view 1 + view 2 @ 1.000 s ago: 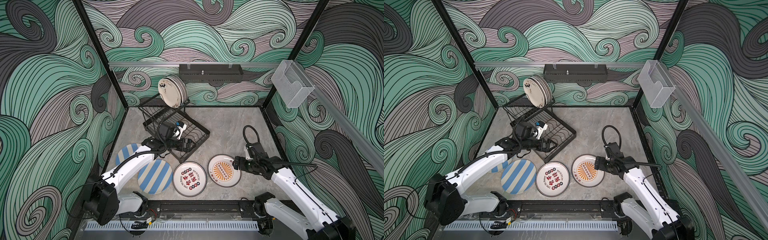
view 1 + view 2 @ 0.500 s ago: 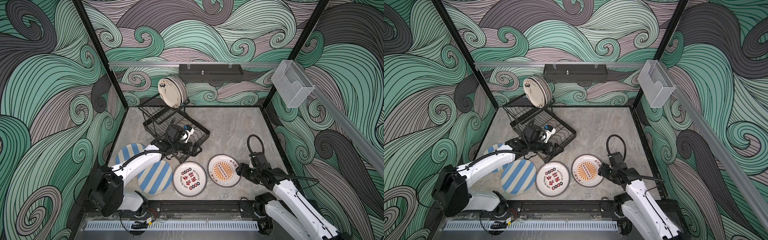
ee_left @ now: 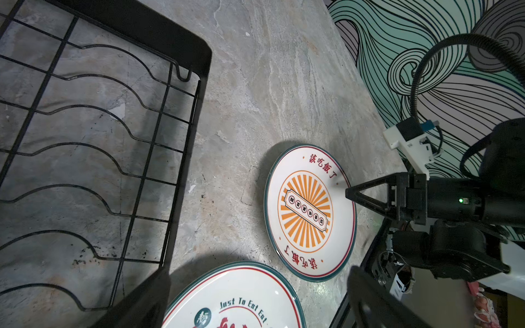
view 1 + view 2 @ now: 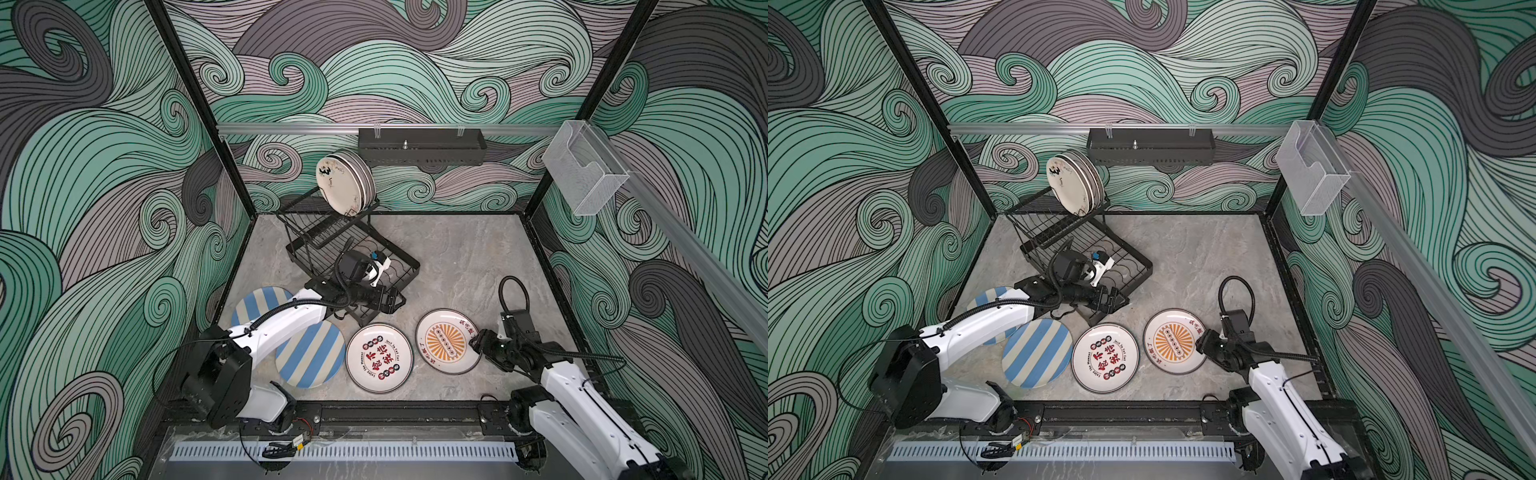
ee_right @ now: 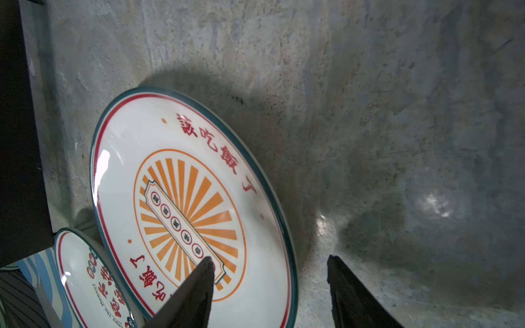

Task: Load plates into a dish rack
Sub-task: Pick up the plate from the bottom-center of the table.

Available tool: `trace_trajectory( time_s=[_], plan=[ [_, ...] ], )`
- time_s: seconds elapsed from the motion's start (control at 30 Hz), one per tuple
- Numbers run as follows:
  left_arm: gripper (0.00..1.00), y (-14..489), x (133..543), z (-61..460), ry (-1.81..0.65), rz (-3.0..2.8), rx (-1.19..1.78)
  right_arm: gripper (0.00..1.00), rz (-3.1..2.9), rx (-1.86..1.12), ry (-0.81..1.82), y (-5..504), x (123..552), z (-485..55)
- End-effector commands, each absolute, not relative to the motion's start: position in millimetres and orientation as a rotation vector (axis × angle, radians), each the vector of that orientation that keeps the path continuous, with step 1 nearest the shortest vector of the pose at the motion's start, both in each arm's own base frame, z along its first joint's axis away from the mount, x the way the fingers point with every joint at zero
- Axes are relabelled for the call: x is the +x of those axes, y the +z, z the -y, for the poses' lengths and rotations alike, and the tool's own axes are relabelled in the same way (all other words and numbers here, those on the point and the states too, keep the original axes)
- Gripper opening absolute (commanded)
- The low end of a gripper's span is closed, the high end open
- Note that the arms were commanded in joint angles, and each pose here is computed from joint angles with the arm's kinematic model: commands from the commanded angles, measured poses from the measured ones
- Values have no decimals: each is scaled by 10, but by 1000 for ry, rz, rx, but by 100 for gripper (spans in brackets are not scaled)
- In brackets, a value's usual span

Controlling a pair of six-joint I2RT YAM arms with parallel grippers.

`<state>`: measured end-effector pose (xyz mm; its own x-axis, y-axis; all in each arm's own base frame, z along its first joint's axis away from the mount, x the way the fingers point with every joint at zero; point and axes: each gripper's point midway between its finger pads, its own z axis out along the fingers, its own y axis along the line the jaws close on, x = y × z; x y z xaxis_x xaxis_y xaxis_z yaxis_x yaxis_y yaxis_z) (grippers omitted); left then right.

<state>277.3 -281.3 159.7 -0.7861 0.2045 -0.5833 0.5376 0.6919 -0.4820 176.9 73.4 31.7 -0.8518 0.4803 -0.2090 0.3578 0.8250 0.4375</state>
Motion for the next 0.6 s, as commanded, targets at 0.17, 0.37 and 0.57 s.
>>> trace_trajectory(
  time_s=[0.17, 0.37, 0.57],
  plan=[
    [99, 1588, 2822, 2847, -865, -2403, 606, 55, -2709, 595, 613, 238, 1835, -798],
    [99, 1570, 2866, 2841, -841, -2413, 601, 45, -2719, 621, 613, 147, 1815, -771],
    [98, 1530, 2858, 2865, -858, -2424, 604, 36, -2698, 657, 638, 90, 1776, -758]
  ],
)
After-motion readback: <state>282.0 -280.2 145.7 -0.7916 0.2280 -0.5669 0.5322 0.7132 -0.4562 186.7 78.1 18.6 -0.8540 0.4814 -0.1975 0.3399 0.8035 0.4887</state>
